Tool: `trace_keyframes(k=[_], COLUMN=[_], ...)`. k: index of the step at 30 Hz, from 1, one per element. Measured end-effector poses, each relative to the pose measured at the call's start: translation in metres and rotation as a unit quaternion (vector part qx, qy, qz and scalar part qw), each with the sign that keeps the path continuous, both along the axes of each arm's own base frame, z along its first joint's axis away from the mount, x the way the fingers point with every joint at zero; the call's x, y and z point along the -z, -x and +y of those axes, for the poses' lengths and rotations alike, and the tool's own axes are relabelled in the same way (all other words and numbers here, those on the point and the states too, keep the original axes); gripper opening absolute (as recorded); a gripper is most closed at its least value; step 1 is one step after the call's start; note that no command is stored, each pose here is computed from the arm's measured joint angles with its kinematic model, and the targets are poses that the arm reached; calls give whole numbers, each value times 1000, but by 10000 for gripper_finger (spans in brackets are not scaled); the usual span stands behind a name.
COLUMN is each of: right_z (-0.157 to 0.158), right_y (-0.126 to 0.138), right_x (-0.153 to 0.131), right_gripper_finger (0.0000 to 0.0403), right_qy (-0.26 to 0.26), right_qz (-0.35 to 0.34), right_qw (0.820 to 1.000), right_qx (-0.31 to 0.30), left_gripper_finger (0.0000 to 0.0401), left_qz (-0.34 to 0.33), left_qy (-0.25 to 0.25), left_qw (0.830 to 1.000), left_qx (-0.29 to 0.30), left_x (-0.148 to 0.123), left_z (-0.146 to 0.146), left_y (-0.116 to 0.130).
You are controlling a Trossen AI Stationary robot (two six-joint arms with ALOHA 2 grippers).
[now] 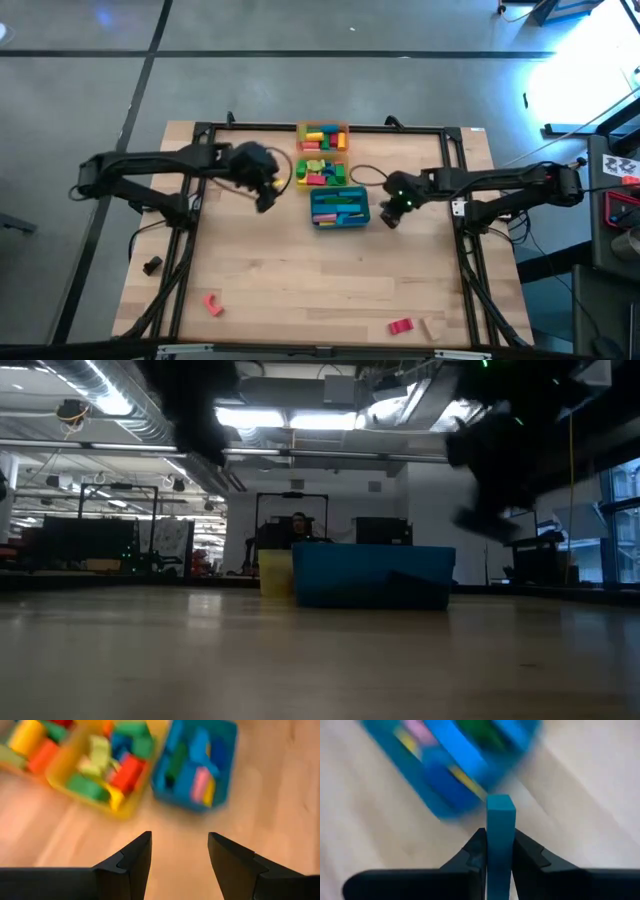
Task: Sort blocks by size
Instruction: Put the blue rectangular block into the blue bin, then put the orange arch block into the yellow bin
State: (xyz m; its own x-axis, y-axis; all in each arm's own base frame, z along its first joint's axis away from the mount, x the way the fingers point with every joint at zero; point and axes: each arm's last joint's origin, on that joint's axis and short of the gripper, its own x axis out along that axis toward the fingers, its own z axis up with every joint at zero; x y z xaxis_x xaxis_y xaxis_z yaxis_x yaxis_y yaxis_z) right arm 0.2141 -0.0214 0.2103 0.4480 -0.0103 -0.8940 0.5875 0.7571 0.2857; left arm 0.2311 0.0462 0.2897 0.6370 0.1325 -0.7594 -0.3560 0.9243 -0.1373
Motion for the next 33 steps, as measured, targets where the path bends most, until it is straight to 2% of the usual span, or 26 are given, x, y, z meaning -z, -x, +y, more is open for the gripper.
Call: trace_keyframes(k=[5,9,12,15,17,21,25,28,33], right_z=[-3,-5,-7,-8,-10,-12,-13,-13,-13], right_y=[-29,-51,-65,-78,-85,-93,-96,-96,-95], right_x=[-32,-36,-28,-16,-8,6,14,15,15], right_gripper_finger=[64,63,65,76,84,88,88,89,90], right_qy=[26,51,62,66,69,92,120,121,121], right_qz=[-164,-249,-265,-269,-269,-255,-237,-234,-234], right_qw=[986,967,961,960,960,962,964,964,964], right_qx=[-10,-27,-37,-36,-33,-29,-35,-37,-37], left_gripper_finger=[180,180,180,180,180,180,180,180,180], left_qz=[57,110,164,218,241,262,279,280,263], left_qy=[45,107,184,260,283,301,300,294,279], left_qw=[997,988,966,931,914,900,898,906,924], left_qx=[17,-23,-76,-132,-161,-175,-159,-122,11], left_x=[-3,0,3,5,6,6,6,8,14], left_z=[-33,-54,-69,-85,-96,-117,-135,-151,-188], left_y=[25,40,51,60,65,73,81,84,80])
